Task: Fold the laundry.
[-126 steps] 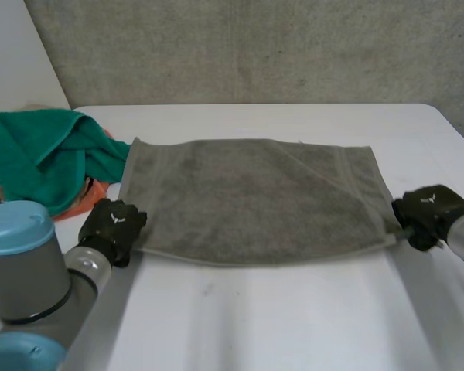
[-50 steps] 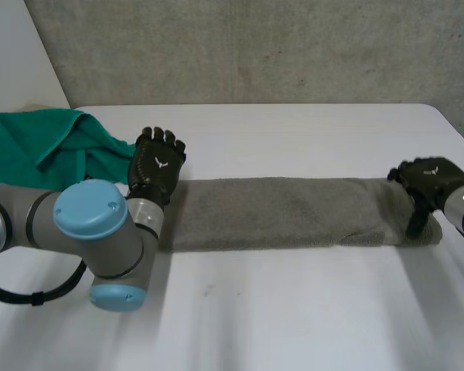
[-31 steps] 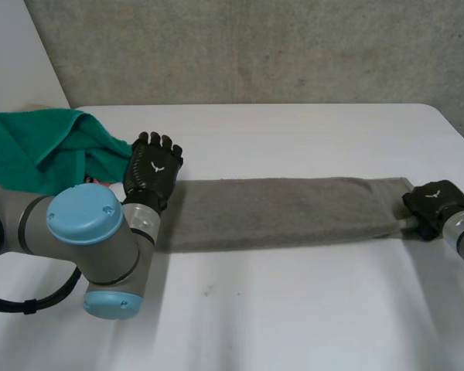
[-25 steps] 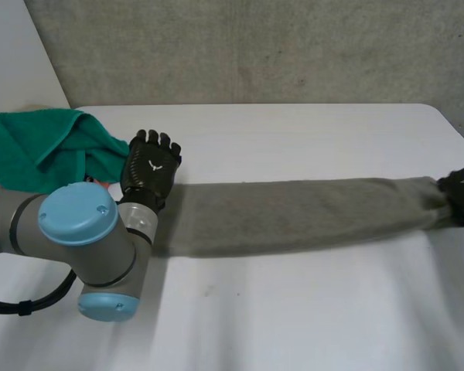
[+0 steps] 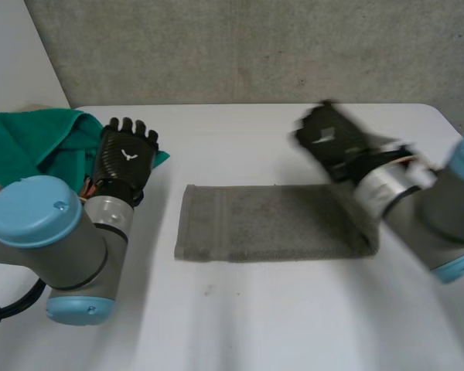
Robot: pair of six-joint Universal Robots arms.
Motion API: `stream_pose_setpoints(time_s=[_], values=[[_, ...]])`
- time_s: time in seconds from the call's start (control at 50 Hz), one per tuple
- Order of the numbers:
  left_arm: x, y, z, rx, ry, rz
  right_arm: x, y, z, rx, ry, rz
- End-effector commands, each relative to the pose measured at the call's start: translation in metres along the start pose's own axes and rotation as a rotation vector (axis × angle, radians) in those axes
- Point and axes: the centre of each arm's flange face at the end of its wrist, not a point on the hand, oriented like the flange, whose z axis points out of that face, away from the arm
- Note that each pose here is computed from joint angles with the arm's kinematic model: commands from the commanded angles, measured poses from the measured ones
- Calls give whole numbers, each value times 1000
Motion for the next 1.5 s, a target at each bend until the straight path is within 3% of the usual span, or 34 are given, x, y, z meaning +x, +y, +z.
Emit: stream_pose_setpoints(time_s=[0.02, 0.12, 0.18, 0.3, 0.42, 0.5, 0.68, 0.82, 1.08, 1.5], values=[[-8, 6, -1, -20, -15, -60, -96, -78, 14, 301, -233, 38], [-6, 9, -2, -30, -9, -62, -156, -83, 17, 321, -339, 66], [-5, 11, -2, -34, -6, -61, -162, -79, 17, 283, -337, 76], [-1, 8, -4, -24, 6, -62, -130, -71, 21, 76, -183, 209], [0, 5, -4, -13, 13, -63, -49, -48, 5, -110, 5, 525], [9, -4, -9, 11, 37, -64, -42, -22, -18, -284, -29, 661], [18, -5, -14, 17, 66, -61, -46, 46, -59, -553, -42, 704], [20, -6, -14, 17, 71, -60, -63, 61, -65, -580, -114, 705], [21, -5, -16, 14, 74, -59, -48, 59, -69, -587, -73, 704], [22, -3, -18, 8, 79, -59, -51, 59, -61, -576, -51, 855]])
